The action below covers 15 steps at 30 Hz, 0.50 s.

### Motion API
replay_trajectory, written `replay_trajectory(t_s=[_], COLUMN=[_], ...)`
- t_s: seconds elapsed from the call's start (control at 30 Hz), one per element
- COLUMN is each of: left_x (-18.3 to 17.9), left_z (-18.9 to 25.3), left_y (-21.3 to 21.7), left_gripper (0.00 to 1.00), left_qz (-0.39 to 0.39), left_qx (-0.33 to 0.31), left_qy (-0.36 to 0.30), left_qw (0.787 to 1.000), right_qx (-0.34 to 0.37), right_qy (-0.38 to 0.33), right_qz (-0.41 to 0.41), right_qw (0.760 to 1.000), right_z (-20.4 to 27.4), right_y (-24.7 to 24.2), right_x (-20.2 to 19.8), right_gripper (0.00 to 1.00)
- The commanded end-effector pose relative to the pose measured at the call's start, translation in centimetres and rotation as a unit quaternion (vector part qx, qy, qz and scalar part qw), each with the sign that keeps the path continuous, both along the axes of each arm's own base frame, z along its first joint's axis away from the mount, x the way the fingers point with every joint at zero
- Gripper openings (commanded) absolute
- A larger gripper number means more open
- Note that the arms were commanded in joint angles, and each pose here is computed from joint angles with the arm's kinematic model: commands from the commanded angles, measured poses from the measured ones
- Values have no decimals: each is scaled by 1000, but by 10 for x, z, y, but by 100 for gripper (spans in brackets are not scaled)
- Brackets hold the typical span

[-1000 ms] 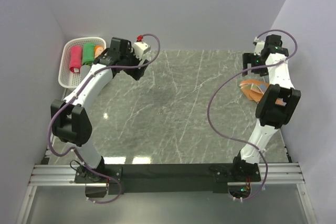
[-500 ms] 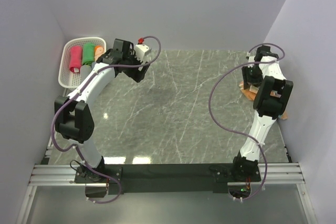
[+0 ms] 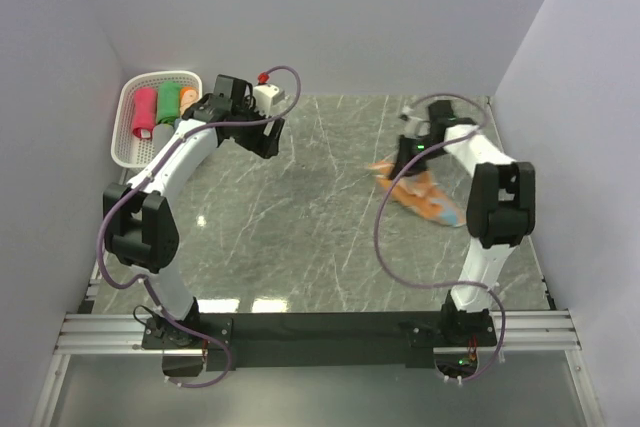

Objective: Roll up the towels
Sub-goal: Move the towel to the center of the board

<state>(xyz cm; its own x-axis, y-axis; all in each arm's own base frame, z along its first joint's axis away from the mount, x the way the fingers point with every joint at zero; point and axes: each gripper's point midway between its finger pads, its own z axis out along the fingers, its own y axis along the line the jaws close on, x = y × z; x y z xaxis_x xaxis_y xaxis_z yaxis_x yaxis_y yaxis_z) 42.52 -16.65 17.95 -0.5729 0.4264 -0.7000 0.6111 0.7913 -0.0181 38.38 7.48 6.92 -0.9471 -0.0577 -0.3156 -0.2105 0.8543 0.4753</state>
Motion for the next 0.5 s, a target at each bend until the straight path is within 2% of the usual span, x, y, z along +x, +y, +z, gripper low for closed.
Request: replay_trajectory(t_s=[0.0,0.03,0.07,0.1,0.2,0.23,0.27,0.33,0.4,0.47], left_x=[-9,-10,-10,-9,-13,-14,-24,-30,-49,-69], left_z=[7,7,9,9,8,10,4,5,-6,-22], left_y=[-7,-5,-5,0,0,-1,-7,-16,-34,-45], left_gripper=[82,81,81,81,78,77,76,69,61,58], left_qz=[20,22,35,44,46,42,45,33,17,12], left_qx=[-70,-94,-112,-123,-144,-147,-168,-193,-221,-231], left_qy=[47,64,78,85,97,92,117,122,159,195], left_qw=[996,993,990,988,984,984,978,973,962,953], right_qx=[149,169,192,207,210,201,194,173,139,123], right_qy=[-92,-77,-74,-80,-61,-77,-86,-103,-108,-107], right_qz=[28,19,40,48,50,57,56,61,100,129], right_qw=[984,982,978,974,975,975,976,978,979,978], right_z=[68,72,77,88,90,94,97,99,93,89], right_y=[102,118,137,145,140,133,126,109,99,96], right_x=[17,15,10,15,17,19,20,18,5,-9], right_gripper=[7,51,69,73,77,77,77,72,64,60])
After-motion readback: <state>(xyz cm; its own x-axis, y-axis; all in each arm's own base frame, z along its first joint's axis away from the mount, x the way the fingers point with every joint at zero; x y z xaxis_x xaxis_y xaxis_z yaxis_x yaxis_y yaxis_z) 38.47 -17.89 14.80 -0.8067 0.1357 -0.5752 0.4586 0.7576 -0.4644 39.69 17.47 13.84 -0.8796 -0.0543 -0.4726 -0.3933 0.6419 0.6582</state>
